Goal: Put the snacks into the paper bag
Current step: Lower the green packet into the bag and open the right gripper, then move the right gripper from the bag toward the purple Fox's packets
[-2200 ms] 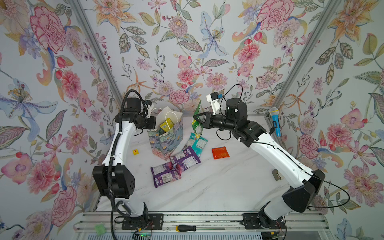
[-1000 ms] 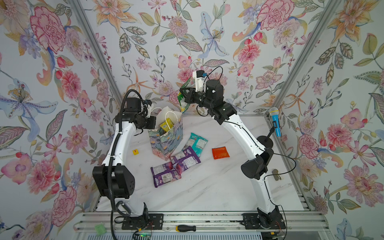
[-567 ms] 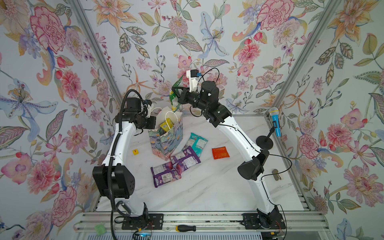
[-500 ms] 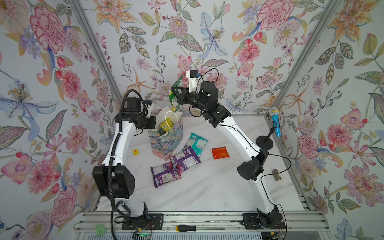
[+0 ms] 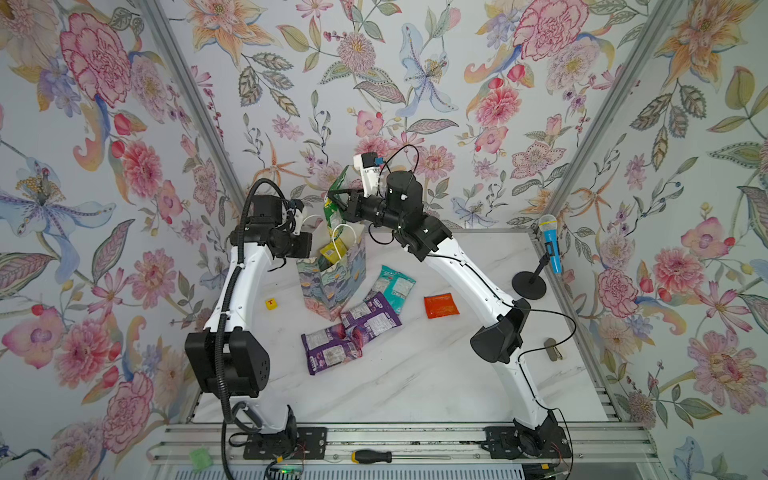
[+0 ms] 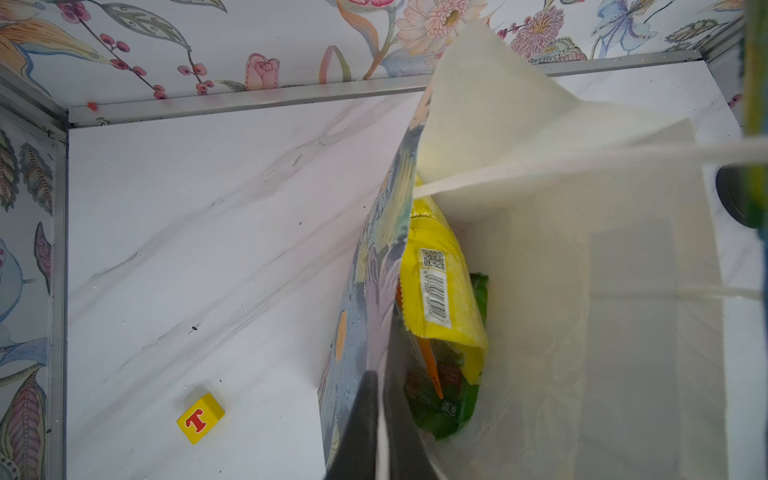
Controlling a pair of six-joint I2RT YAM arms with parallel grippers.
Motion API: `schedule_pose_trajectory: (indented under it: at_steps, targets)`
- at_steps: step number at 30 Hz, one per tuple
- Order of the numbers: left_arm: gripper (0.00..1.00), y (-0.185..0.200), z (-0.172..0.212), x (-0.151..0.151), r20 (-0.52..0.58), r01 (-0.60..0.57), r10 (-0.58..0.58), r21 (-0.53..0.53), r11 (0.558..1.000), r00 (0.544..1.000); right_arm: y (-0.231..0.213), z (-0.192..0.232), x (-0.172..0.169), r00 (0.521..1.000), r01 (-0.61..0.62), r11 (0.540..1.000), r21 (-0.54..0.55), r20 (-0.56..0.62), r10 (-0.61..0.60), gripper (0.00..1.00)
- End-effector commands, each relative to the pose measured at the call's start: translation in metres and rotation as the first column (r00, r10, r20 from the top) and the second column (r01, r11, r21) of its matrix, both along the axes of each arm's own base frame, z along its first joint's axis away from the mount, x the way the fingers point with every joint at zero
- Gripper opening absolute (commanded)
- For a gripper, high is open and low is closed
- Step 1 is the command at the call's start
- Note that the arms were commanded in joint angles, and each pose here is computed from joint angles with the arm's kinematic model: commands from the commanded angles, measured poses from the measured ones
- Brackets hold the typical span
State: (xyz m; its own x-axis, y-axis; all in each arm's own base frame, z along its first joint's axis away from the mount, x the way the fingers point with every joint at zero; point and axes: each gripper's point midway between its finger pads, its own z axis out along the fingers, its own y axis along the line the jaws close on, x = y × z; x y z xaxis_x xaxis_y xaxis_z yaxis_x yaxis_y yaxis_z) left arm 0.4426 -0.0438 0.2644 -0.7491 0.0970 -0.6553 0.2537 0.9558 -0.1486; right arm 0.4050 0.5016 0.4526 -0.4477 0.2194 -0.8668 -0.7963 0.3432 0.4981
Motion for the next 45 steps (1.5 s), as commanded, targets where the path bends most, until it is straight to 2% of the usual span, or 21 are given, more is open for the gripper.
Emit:
schedule_pose_trajectory:
  at_steps: [1, 12, 23, 24, 28, 30, 33, 40, 45]
  targets:
    - [0.06, -0.008, 0.012, -0.005, 0.031, 0.019, -0.018, -0.024, 1.0, 0.999, -0.004, 0.023, -0.022, 0.998, -0.04, 0.999, 0.012, 0.046, 0.039, 0.0]
    - [0.06, -0.008, 0.012, -0.006, 0.031, 0.019, -0.019, -0.023, 1.0, 0.999, 0.009, 0.0, -0.036, 0.997, -0.082, 0.996, -0.041, -0.005, 0.082, 0.0]
    - [0.06, -0.008, 0.013, -0.007, 0.035, 0.021, -0.02, -0.025, 0.999, 0.999, 0.016, -0.021, -0.028, 0.997, -0.068, 0.995, -0.069, -0.033, 0.066, 0.0]
    - [0.06, -0.008, 0.014, -0.007, 0.037, 0.022, -0.021, -0.025, 0.999, 0.999, 0.015, -0.02, -0.027, 0.997, -0.065, 0.996, -0.067, -0.035, 0.062, 0.03]
    - [0.06, -0.008, 0.013, -0.007, 0.036, 0.022, -0.021, -0.022, 1.0, 0.999, 0.008, -0.016, -0.025, 0.998, -0.058, 0.996, -0.066, -0.036, 0.056, 0.3]
    - [0.06, -0.008, 0.013, -0.007, 0.035, 0.021, -0.021, -0.021, 1.0, 0.999, 0.001, -0.012, -0.024, 0.999, -0.041, 0.997, -0.071, -0.026, 0.039, 0.37]
    - [0.06, -0.008, 0.013, -0.007, 0.034, 0.023, -0.022, -0.023, 0.999, 0.999, -0.013, -0.006, -0.022, 1.0, -0.007, 0.997, -0.08, -0.012, 0.006, 0.42]
    - [0.06, -0.008, 0.014, -0.008, 0.037, 0.021, -0.02, -0.021, 1.0, 0.999, -0.057, -0.003, -0.018, 0.996, 0.085, 0.99, -0.113, 0.013, -0.084, 0.44]
    - [0.06, -0.008, 0.013, -0.007, 0.036, 0.02, -0.02, -0.02, 1.0, 0.999, -0.111, -0.034, -0.014, 0.981, 0.184, 0.971, -0.155, -0.028, -0.191, 0.46]
